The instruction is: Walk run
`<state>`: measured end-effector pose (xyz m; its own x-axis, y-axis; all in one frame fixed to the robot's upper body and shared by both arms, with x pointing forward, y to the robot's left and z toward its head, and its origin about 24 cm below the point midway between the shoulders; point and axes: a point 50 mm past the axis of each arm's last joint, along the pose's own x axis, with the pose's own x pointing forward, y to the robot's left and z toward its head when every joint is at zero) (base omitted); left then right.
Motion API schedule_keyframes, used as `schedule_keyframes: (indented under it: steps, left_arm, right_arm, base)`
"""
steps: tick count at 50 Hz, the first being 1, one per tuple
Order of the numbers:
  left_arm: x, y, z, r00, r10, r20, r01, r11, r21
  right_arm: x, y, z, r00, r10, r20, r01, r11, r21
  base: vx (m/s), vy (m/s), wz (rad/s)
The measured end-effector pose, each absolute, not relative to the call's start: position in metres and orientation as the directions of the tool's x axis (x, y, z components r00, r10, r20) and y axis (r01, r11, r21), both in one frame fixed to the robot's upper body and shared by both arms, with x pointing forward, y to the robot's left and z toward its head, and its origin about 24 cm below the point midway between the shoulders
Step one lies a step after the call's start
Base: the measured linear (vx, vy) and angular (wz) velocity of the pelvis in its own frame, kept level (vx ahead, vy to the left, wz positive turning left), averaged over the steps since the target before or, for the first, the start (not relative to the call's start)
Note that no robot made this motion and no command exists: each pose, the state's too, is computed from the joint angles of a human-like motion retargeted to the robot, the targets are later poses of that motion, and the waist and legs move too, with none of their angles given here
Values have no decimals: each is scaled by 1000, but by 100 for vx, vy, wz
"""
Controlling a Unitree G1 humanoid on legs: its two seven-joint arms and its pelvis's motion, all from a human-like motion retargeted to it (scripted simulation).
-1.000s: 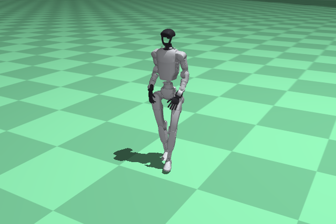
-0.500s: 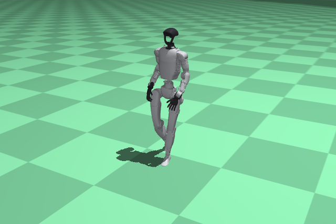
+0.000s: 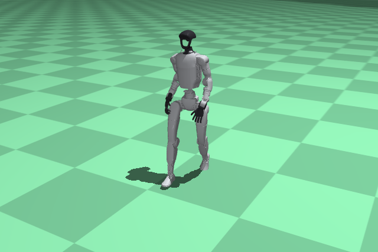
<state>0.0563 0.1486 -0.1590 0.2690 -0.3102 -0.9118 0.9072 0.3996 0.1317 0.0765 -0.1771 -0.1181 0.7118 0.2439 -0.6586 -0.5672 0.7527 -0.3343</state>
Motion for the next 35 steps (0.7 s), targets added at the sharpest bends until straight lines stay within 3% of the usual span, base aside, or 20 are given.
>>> schedule_keyframes:
  steps: [7, 12, 15, 22, 32, 35]
  left_arm:
    - [72, 152, -153, 368, -318, -874, 889, 398, 229]
    - [81, 150, -147, 498, -299, -814, 798, 524, 296]
    - [86, 149, -144, 530, -298, -794, 782, 535, 321]
    - [87, 146, -144, 486, -312, -817, 823, 476, 308]
    - [96, 149, -142, 524, -293, -799, 755, 594, 277]
    - [99, 155, -144, 474, -286, -833, 787, 562, 255]
  right_arm:
    - [73, -184, -126, 601, 275, -750, -693, 648, -317]
    - [67, -183, -130, 569, 279, -774, -716, 631, -299]
    - [61, -181, -133, 549, 286, -786, -725, 630, -278]
    - [54, -180, -138, 486, 304, -819, -743, 637, -205]
    - [45, -175, -143, 437, 297, -849, -761, 625, -173]
    - [50, -169, -143, 473, 296, -830, -727, 663, -178]
  base:
    - [75, -44, 9]
    - [64, -33, -103]
    - [64, -23, -89]
    - [80, -19, -50]
    - [97, -15, -63]
    - [95, -13, 22]
